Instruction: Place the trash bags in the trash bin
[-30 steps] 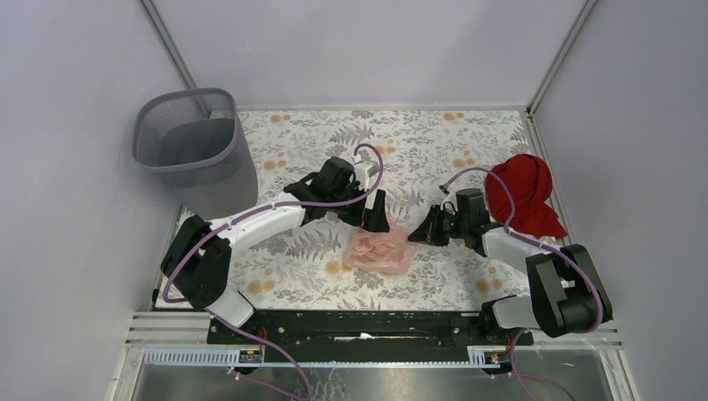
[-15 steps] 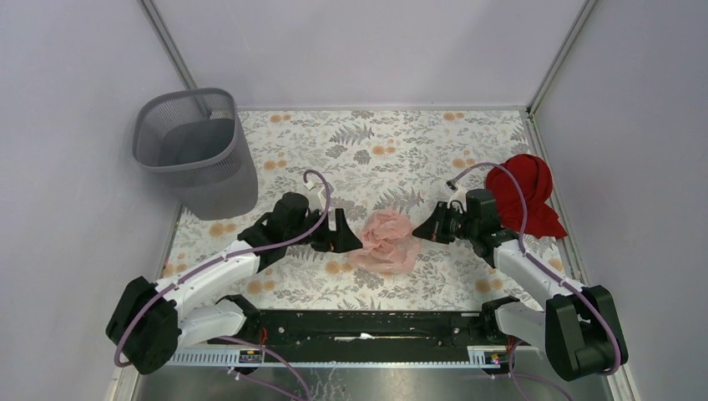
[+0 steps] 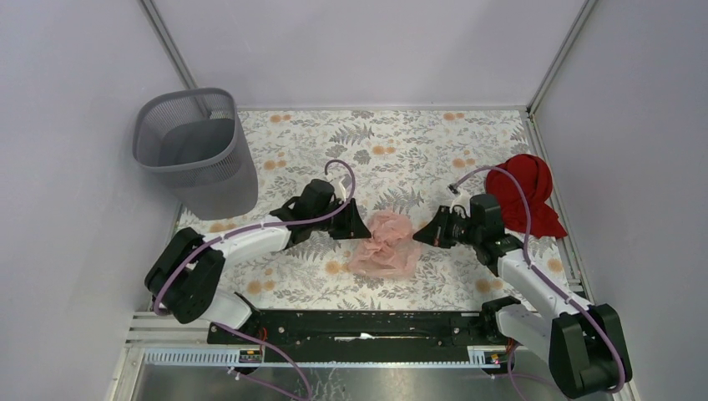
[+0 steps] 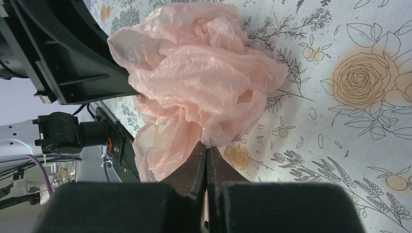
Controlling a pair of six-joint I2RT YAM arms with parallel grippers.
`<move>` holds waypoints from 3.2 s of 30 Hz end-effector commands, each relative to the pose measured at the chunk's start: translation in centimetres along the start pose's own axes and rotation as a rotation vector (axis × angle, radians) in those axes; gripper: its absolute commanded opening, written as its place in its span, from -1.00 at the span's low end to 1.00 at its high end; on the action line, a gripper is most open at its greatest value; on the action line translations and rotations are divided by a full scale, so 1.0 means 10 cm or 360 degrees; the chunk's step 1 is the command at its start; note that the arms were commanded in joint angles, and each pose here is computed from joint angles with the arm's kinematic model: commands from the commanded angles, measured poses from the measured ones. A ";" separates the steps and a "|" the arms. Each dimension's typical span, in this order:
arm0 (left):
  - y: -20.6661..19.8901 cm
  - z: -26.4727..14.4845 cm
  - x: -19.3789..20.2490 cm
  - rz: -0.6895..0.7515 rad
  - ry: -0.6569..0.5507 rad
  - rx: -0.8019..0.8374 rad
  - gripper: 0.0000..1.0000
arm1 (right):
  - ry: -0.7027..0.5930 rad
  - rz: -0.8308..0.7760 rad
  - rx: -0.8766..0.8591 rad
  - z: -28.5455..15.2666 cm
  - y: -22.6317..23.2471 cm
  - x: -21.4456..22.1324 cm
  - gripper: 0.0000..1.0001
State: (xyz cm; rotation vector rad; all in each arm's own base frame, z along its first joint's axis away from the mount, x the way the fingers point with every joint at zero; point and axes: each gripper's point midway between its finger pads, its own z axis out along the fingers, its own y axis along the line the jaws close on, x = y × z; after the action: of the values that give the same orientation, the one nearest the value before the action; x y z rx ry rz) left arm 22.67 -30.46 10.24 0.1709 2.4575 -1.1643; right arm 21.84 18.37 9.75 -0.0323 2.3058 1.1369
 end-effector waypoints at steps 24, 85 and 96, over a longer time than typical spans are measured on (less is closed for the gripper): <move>-0.79 -1.91 -1.12 0.0245 -0.0984 -0.0093 -1.00 | -0.0848 -0.0508 -0.0303 -0.92 1.51 -1.56 -1.00; -2.17 -3.18 -1.40 0.0630 -0.1160 0.0289 -1.00 | -0.0885 -0.0824 -0.0593 -2.00 2.84 -1.71 -1.00; -0.26 -1.61 -0.38 -0.0052 -0.0649 -0.0125 -1.00 | -0.0444 -0.0311 -0.0185 -0.85 1.07 -0.69 -1.00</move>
State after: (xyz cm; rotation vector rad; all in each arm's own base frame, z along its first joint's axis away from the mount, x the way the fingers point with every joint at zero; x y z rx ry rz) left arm 17.61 -16.88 44.86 0.0640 1.4771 -1.0890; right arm 16.80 16.31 44.13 -0.3499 1.3585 1.0328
